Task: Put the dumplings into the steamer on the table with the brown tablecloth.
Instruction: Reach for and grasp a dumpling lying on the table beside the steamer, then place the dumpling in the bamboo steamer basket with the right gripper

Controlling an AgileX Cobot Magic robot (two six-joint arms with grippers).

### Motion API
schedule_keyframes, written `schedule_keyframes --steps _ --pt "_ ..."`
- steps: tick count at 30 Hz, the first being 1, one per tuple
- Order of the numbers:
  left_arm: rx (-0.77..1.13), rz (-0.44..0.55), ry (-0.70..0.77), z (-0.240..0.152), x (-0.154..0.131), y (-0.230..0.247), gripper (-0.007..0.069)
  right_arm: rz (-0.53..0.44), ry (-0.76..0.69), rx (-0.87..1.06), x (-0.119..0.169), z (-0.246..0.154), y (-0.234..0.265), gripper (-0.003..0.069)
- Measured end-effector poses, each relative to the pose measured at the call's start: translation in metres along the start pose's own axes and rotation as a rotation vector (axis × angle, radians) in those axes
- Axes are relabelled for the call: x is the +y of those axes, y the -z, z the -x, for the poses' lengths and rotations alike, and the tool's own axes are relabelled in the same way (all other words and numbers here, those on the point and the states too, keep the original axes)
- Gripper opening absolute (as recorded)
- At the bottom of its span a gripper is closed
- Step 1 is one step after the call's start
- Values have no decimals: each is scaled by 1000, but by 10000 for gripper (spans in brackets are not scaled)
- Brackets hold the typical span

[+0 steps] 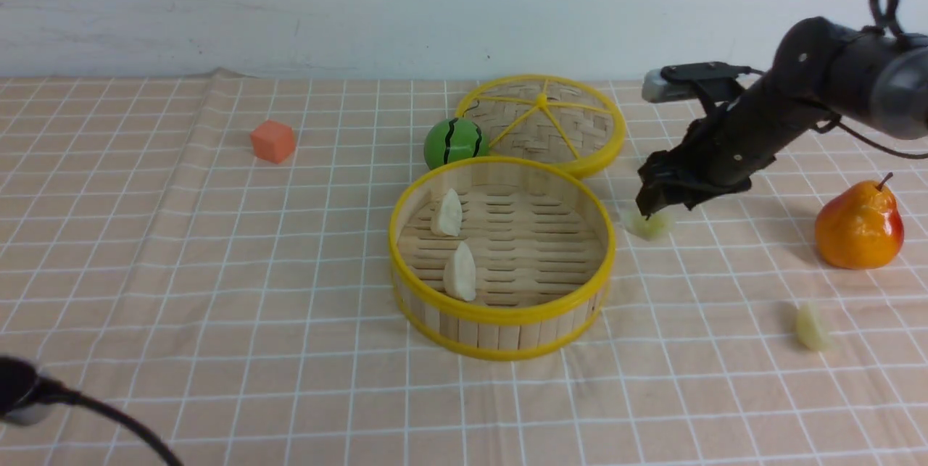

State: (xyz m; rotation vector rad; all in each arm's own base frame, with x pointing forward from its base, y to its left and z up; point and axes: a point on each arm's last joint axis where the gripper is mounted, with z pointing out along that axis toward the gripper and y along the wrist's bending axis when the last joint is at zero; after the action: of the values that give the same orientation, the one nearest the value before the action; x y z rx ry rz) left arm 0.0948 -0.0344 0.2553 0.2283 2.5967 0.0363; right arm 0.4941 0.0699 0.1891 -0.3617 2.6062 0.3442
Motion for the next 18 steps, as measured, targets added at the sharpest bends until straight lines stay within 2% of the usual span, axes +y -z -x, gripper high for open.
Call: schedule_keyframes --steps 4,8,10,14,18 --pt "-166 20 51 -4 14 16 71 1 56 39 -5 -4 -23 432" --pt "-286 48 114 -14 26 23 71 20 172 83 1 -7 -24 254" --pt "-310 54 127 -17 29 23 71 23 191 89 3 -7 -23 233" --pt "-404 72 183 -28 39 27 74 50 242 121 10 -4 -1 242" --pt "-469 58 213 -32 43 34 75 103 209 28 30 14 41 242"
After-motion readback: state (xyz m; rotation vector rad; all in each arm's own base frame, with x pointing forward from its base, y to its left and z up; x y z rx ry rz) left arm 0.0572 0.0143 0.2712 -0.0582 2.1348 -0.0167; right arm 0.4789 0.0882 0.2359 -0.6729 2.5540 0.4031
